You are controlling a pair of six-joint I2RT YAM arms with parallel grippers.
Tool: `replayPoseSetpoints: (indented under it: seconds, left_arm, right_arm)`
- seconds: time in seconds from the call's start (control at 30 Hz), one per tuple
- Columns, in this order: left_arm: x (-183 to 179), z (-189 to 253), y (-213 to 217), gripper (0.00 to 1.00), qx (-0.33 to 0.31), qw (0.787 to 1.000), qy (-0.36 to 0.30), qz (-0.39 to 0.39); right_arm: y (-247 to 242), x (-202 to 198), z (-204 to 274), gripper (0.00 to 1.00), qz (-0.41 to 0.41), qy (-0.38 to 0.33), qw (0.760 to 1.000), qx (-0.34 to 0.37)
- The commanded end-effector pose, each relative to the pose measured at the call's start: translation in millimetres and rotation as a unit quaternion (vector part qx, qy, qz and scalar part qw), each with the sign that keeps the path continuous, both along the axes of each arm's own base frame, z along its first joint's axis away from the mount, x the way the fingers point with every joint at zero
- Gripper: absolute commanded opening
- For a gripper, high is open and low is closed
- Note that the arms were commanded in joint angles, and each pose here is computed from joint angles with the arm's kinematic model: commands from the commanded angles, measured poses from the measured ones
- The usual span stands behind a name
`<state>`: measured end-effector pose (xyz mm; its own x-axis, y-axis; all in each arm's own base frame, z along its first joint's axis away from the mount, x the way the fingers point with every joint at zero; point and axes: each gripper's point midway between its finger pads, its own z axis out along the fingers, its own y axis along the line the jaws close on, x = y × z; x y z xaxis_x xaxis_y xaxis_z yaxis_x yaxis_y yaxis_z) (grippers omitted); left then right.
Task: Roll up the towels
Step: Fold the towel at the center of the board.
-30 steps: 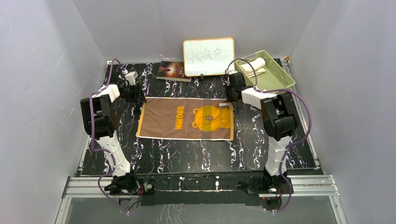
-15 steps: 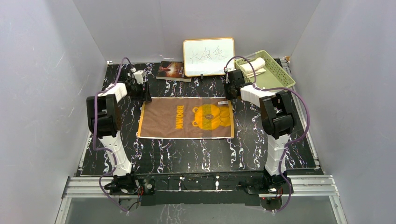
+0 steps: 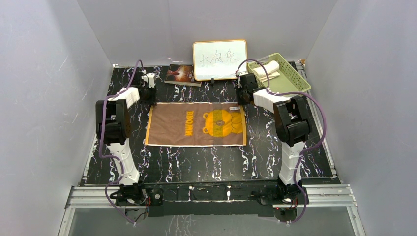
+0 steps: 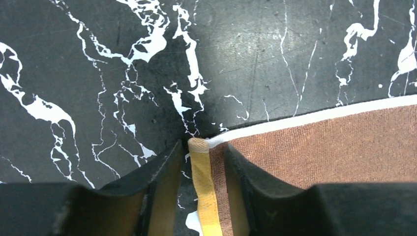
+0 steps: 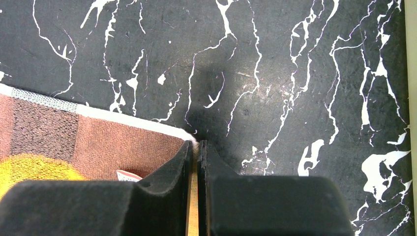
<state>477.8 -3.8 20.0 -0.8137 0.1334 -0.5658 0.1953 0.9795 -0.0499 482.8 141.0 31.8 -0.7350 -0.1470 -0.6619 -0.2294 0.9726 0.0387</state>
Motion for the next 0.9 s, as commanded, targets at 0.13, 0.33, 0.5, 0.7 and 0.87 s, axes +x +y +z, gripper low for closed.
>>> replayPoseSetpoints:
  seconds: [0.13,0.33,0.5,0.7,0.87]
  left_arm:
    - [-23,-33,7,0.05,0.022,0.998,0.055,0.004]
    - [-16,-19,-9,0.00,-0.029,0.999,0.032,-0.014]
    - [17,33,6,0.00,-0.102,0.993,-0.052,0.032]
    - [46,84,19,0.00,-0.109,0.982,-0.145,0.043]
    - [48,93,26,0.00,-0.112,0.979,-0.164,0.048]
  right_arm:
    - [-1,14,37,0.00,-0.001,-0.049,0.999,0.000]
    - [-1,18,39,0.00,-0.002,-0.054,0.998,0.012]
    - [-1,40,44,0.00,-0.009,-0.070,0.997,0.029]
    - [-9,85,72,0.00,-0.024,-0.101,0.994,0.043]
    - [-24,97,85,0.00,-0.035,-0.112,0.992,0.038]
